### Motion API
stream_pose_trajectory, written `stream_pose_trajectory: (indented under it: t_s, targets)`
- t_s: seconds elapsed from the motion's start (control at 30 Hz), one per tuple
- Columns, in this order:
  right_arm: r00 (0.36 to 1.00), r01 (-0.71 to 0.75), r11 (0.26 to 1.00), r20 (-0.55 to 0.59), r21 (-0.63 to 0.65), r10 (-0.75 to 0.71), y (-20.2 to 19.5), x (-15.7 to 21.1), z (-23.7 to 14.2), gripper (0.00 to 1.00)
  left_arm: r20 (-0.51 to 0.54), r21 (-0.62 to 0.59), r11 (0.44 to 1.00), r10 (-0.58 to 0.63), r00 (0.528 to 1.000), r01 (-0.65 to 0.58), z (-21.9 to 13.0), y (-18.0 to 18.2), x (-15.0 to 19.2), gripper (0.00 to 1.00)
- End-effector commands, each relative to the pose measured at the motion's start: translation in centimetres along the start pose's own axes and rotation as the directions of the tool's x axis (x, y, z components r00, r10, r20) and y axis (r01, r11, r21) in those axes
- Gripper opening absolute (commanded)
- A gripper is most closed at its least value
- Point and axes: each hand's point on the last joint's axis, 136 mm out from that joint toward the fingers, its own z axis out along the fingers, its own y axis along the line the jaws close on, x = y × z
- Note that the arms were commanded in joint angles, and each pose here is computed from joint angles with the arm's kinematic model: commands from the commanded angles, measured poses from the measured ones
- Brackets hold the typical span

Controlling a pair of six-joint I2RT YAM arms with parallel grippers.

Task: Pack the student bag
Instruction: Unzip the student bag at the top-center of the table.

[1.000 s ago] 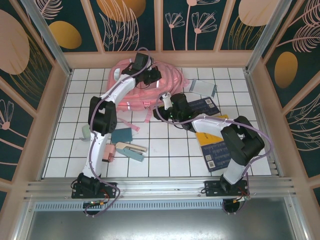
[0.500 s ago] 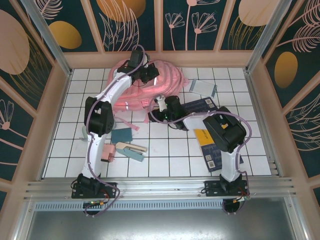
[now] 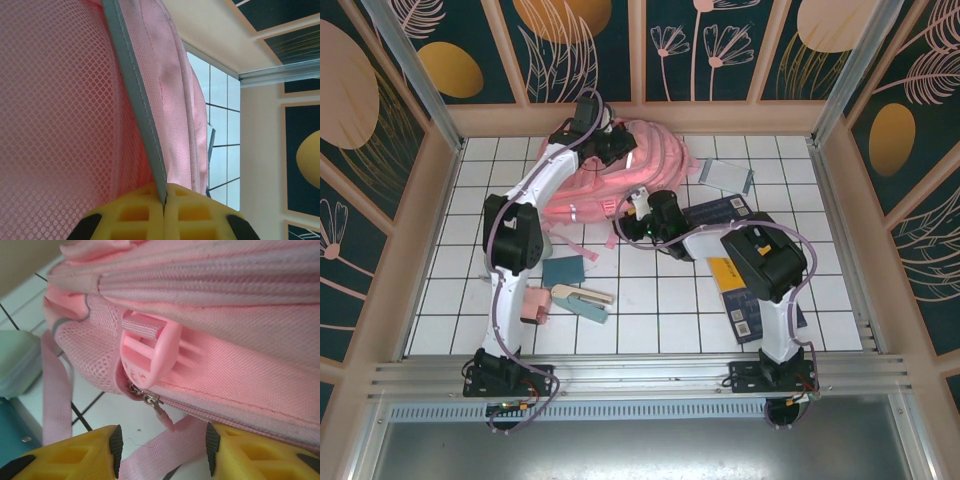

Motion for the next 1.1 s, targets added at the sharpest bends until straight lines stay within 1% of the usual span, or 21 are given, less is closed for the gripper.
stream_pose_trajectory:
  t_s: [0.0, 0.1, 0.23, 0.3, 0.33, 0.4, 0.6, 0.67, 0.8, 0.93, 1.07]
  targets:
    - [0.992, 0.122, 0.991, -0.050, 0.062, -0.119, -0.2, 0.9, 1.5, 0.50, 0.084, 0.190, 0.980, 0.052, 0.995, -0.067, -5.0, -7.3, -2.3, 0.00]
    - [0.984, 0.173, 0.982, -0.065, 0.078, -0.168, 0.2, 1.6, 2.2, 0.50, 0.080, 0.195, 0.979, 0.044, 0.996, -0.059, -5.1, -7.3, -2.3, 0.00]
    - [0.980, 0.194, 0.972, -0.067, 0.133, -0.187, -0.4, 2.1, 3.0, 0.49, 0.078, 0.214, 0.975, 0.037, 0.996, -0.053, -5.3, -7.6, -2.5, 0.00]
    - [0.980, 0.199, 0.963, -0.056, 0.180, -0.192, -1.0, 2.0, 3.3, 0.49, 0.078, 0.223, 0.974, 0.032, 0.996, -0.049, -5.5, -7.8, -2.6, 0.00]
    - [0.979, 0.201, 0.962, -0.047, 0.184, -0.196, -1.0, 2.0, 3.3, 0.49, 0.078, 0.226, 0.973, 0.033, 0.996, -0.050, -5.6, -7.8, -2.6, 0.00]
    - [0.979, 0.203, 0.946, -0.041, 0.254, -0.199, -1.8, 1.8, 3.4, 0.48, 0.078, 0.227, 0.973, 0.029, 0.997, -0.046, -5.7, -7.7, -2.7, 0.00]
    - [0.971, 0.226, 0.905, -0.012, 0.359, -0.238, -2.2, 0.9, 4.0, 0.46, 0.060, 0.239, 0.971, 0.005, 0.998, -0.019, -5.5, -7.3, -2.7, 0.00]
    - [0.977, 0.206, 0.912, -0.014, 0.355, -0.215, -2.4, 0.8, 4.5, 0.44, 0.056, 0.242, 0.970, 0.002, 0.998, -0.016, -5.4, -7.2, -2.6, 0.00]
    - [0.972, 0.219, 0.916, 0.009, 0.337, -0.235, -1.3, 0.6, 4.6, 0.42, 0.049, 0.236, 0.972, -0.001, 0.999, -0.010, -5.1, -6.7, -2.4, 0.00]
    - [0.973, 0.207, 0.912, 0.021, 0.354, -0.229, -1.3, 0.3, 4.6, 0.41, 0.034, 0.240, 0.971, -0.013, 0.999, 0.004, -4.6, -6.4, -2.2, 0.00]
    - [0.978, 0.181, 0.917, 0.035, 0.356, -0.207, -1.3, 0.0, 4.9, 0.30, 0.028, 0.242, 0.970, -0.016, 0.999, 0.009, -4.4, -6.2, -2.0, 0.00]
